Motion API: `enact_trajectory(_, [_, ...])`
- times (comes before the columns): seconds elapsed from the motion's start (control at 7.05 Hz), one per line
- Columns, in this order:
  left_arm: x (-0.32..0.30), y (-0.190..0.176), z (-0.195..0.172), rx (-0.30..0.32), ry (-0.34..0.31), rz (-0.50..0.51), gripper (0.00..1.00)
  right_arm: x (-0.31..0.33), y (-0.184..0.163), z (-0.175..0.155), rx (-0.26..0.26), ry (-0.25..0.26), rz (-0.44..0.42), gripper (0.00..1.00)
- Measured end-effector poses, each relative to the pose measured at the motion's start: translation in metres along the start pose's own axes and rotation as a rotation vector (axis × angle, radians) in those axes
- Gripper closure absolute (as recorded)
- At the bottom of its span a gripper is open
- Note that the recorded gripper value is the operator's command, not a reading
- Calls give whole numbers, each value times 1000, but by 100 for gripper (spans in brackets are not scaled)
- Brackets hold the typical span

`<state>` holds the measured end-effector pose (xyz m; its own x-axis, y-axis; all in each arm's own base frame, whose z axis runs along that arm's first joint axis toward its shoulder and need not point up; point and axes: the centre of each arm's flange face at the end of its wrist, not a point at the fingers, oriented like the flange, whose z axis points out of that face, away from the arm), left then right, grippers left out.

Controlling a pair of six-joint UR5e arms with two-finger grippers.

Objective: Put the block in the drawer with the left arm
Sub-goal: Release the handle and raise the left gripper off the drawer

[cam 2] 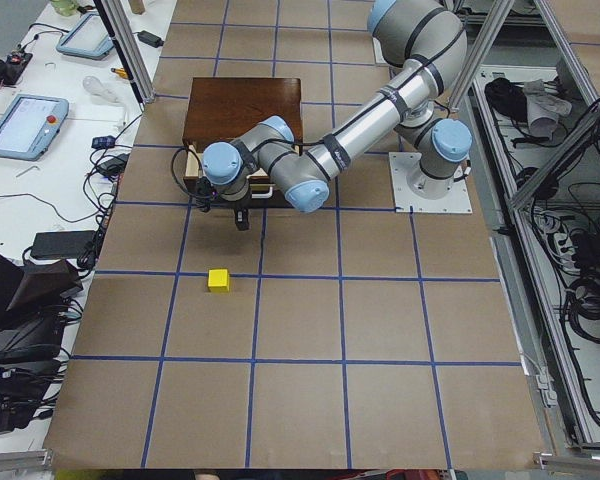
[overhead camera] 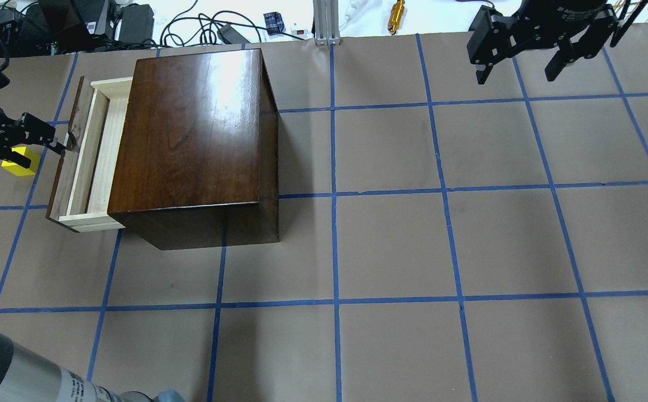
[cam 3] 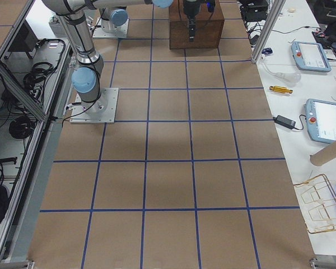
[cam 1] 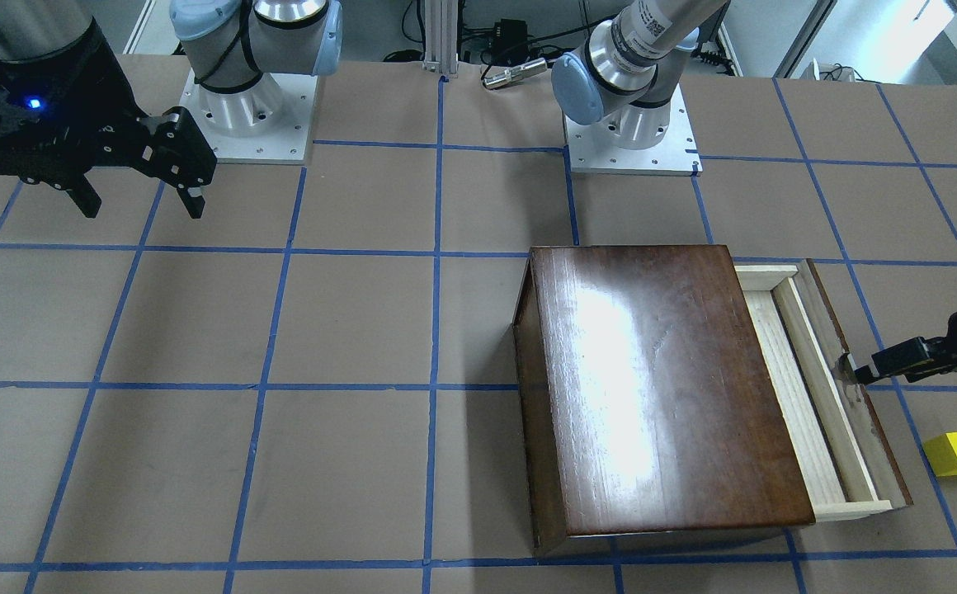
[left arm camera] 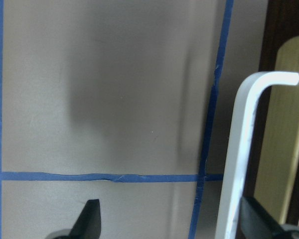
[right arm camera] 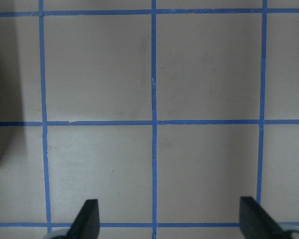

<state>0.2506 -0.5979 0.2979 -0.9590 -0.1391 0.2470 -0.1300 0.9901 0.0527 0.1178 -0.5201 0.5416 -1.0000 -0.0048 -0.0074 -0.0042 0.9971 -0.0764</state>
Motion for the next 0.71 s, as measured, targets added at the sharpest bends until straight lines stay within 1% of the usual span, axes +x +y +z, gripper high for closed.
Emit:
enact_trajectory(0.14, [1, 1, -5, 5, -2, 0, 0, 0, 0, 0, 0, 0, 0, 0])
enact_trajectory(0.28, [3, 1, -19, 12, -6, 12, 0, 0, 0, 0, 0, 0, 0, 0])
enact_trajectory(0.43, [3, 0, -35, 16, -11, 54, 0, 0, 0, 0, 0, 0, 0, 0])
enact_trajectory(0.71, [-17, 1, -47, 9, -37, 201, 0, 0, 0, 0, 0, 0, 1, 0])
